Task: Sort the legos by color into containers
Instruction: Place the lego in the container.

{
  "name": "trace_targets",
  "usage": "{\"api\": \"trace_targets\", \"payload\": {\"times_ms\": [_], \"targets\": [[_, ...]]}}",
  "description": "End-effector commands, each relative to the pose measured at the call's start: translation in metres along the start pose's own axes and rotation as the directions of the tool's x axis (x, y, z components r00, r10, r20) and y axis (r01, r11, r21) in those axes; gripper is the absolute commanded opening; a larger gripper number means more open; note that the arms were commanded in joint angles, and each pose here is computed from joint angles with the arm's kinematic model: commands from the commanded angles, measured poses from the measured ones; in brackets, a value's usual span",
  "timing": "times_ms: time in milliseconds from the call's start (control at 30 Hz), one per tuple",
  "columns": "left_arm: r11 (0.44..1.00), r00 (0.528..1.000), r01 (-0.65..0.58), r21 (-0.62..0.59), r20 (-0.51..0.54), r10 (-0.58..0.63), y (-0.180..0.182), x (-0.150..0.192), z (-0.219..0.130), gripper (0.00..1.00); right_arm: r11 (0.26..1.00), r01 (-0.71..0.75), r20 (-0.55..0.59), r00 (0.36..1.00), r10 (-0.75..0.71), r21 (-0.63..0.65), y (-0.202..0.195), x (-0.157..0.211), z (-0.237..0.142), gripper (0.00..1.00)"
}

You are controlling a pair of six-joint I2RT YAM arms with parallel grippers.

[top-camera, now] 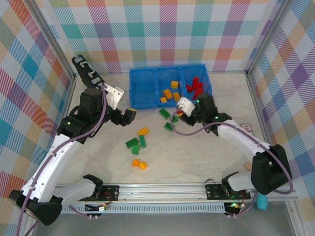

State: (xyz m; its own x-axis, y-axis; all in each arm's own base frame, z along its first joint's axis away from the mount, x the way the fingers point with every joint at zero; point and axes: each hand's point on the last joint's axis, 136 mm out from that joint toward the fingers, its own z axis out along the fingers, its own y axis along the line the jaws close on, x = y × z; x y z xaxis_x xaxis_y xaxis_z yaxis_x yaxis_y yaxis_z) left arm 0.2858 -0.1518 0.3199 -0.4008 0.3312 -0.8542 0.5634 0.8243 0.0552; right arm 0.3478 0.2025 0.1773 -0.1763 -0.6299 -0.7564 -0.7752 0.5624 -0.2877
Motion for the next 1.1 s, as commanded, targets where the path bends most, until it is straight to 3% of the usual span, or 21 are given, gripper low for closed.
{"api": "trace_targets", "payload": {"times_ms": [0, 233, 633, 900, 1067], "targets": [[0.999, 1.000, -0.022, 0.027, 0.016, 0.022, -0.008, -0.001, -0.005, 1.00, 0.987, -0.126, 0.089, 0.989, 0.117, 0.099, -0.042, -0.010, -0.010, 0.31], [0.999, 1.000, -0.028, 0.021, 0.016, 0.027, -0.007, 0.000, -0.005, 1.00, 0.898, -0.363, 0.087, 0.932, 0.353, 0.249, -0.138, 0.016, -0.001, 0.30], [0.999, 1.000, -0.023, 0.041, -0.007, 0.024, -0.009, 0.001, 0.003, 1.00, 0.873, -0.384, 0.015, 0.917, 0.399, 0.301, -0.215, 0.043, 0.080, 0.29], [0.998, 0.999, -0.020, 0.056, -0.029, 0.022, -0.011, 0.003, 0.008, 1.00, 0.852, -0.422, -0.030, 0.891, 0.452, 0.310, -0.232, 0.059, 0.114, 0.36], [0.998, 0.999, -0.016, 0.068, -0.045, 0.019, -0.012, 0.004, 0.014, 1.00, 0.863, -0.404, -0.034, 0.900, 0.434, 0.302, -0.231, 0.058, 0.115, 0.47]]}}
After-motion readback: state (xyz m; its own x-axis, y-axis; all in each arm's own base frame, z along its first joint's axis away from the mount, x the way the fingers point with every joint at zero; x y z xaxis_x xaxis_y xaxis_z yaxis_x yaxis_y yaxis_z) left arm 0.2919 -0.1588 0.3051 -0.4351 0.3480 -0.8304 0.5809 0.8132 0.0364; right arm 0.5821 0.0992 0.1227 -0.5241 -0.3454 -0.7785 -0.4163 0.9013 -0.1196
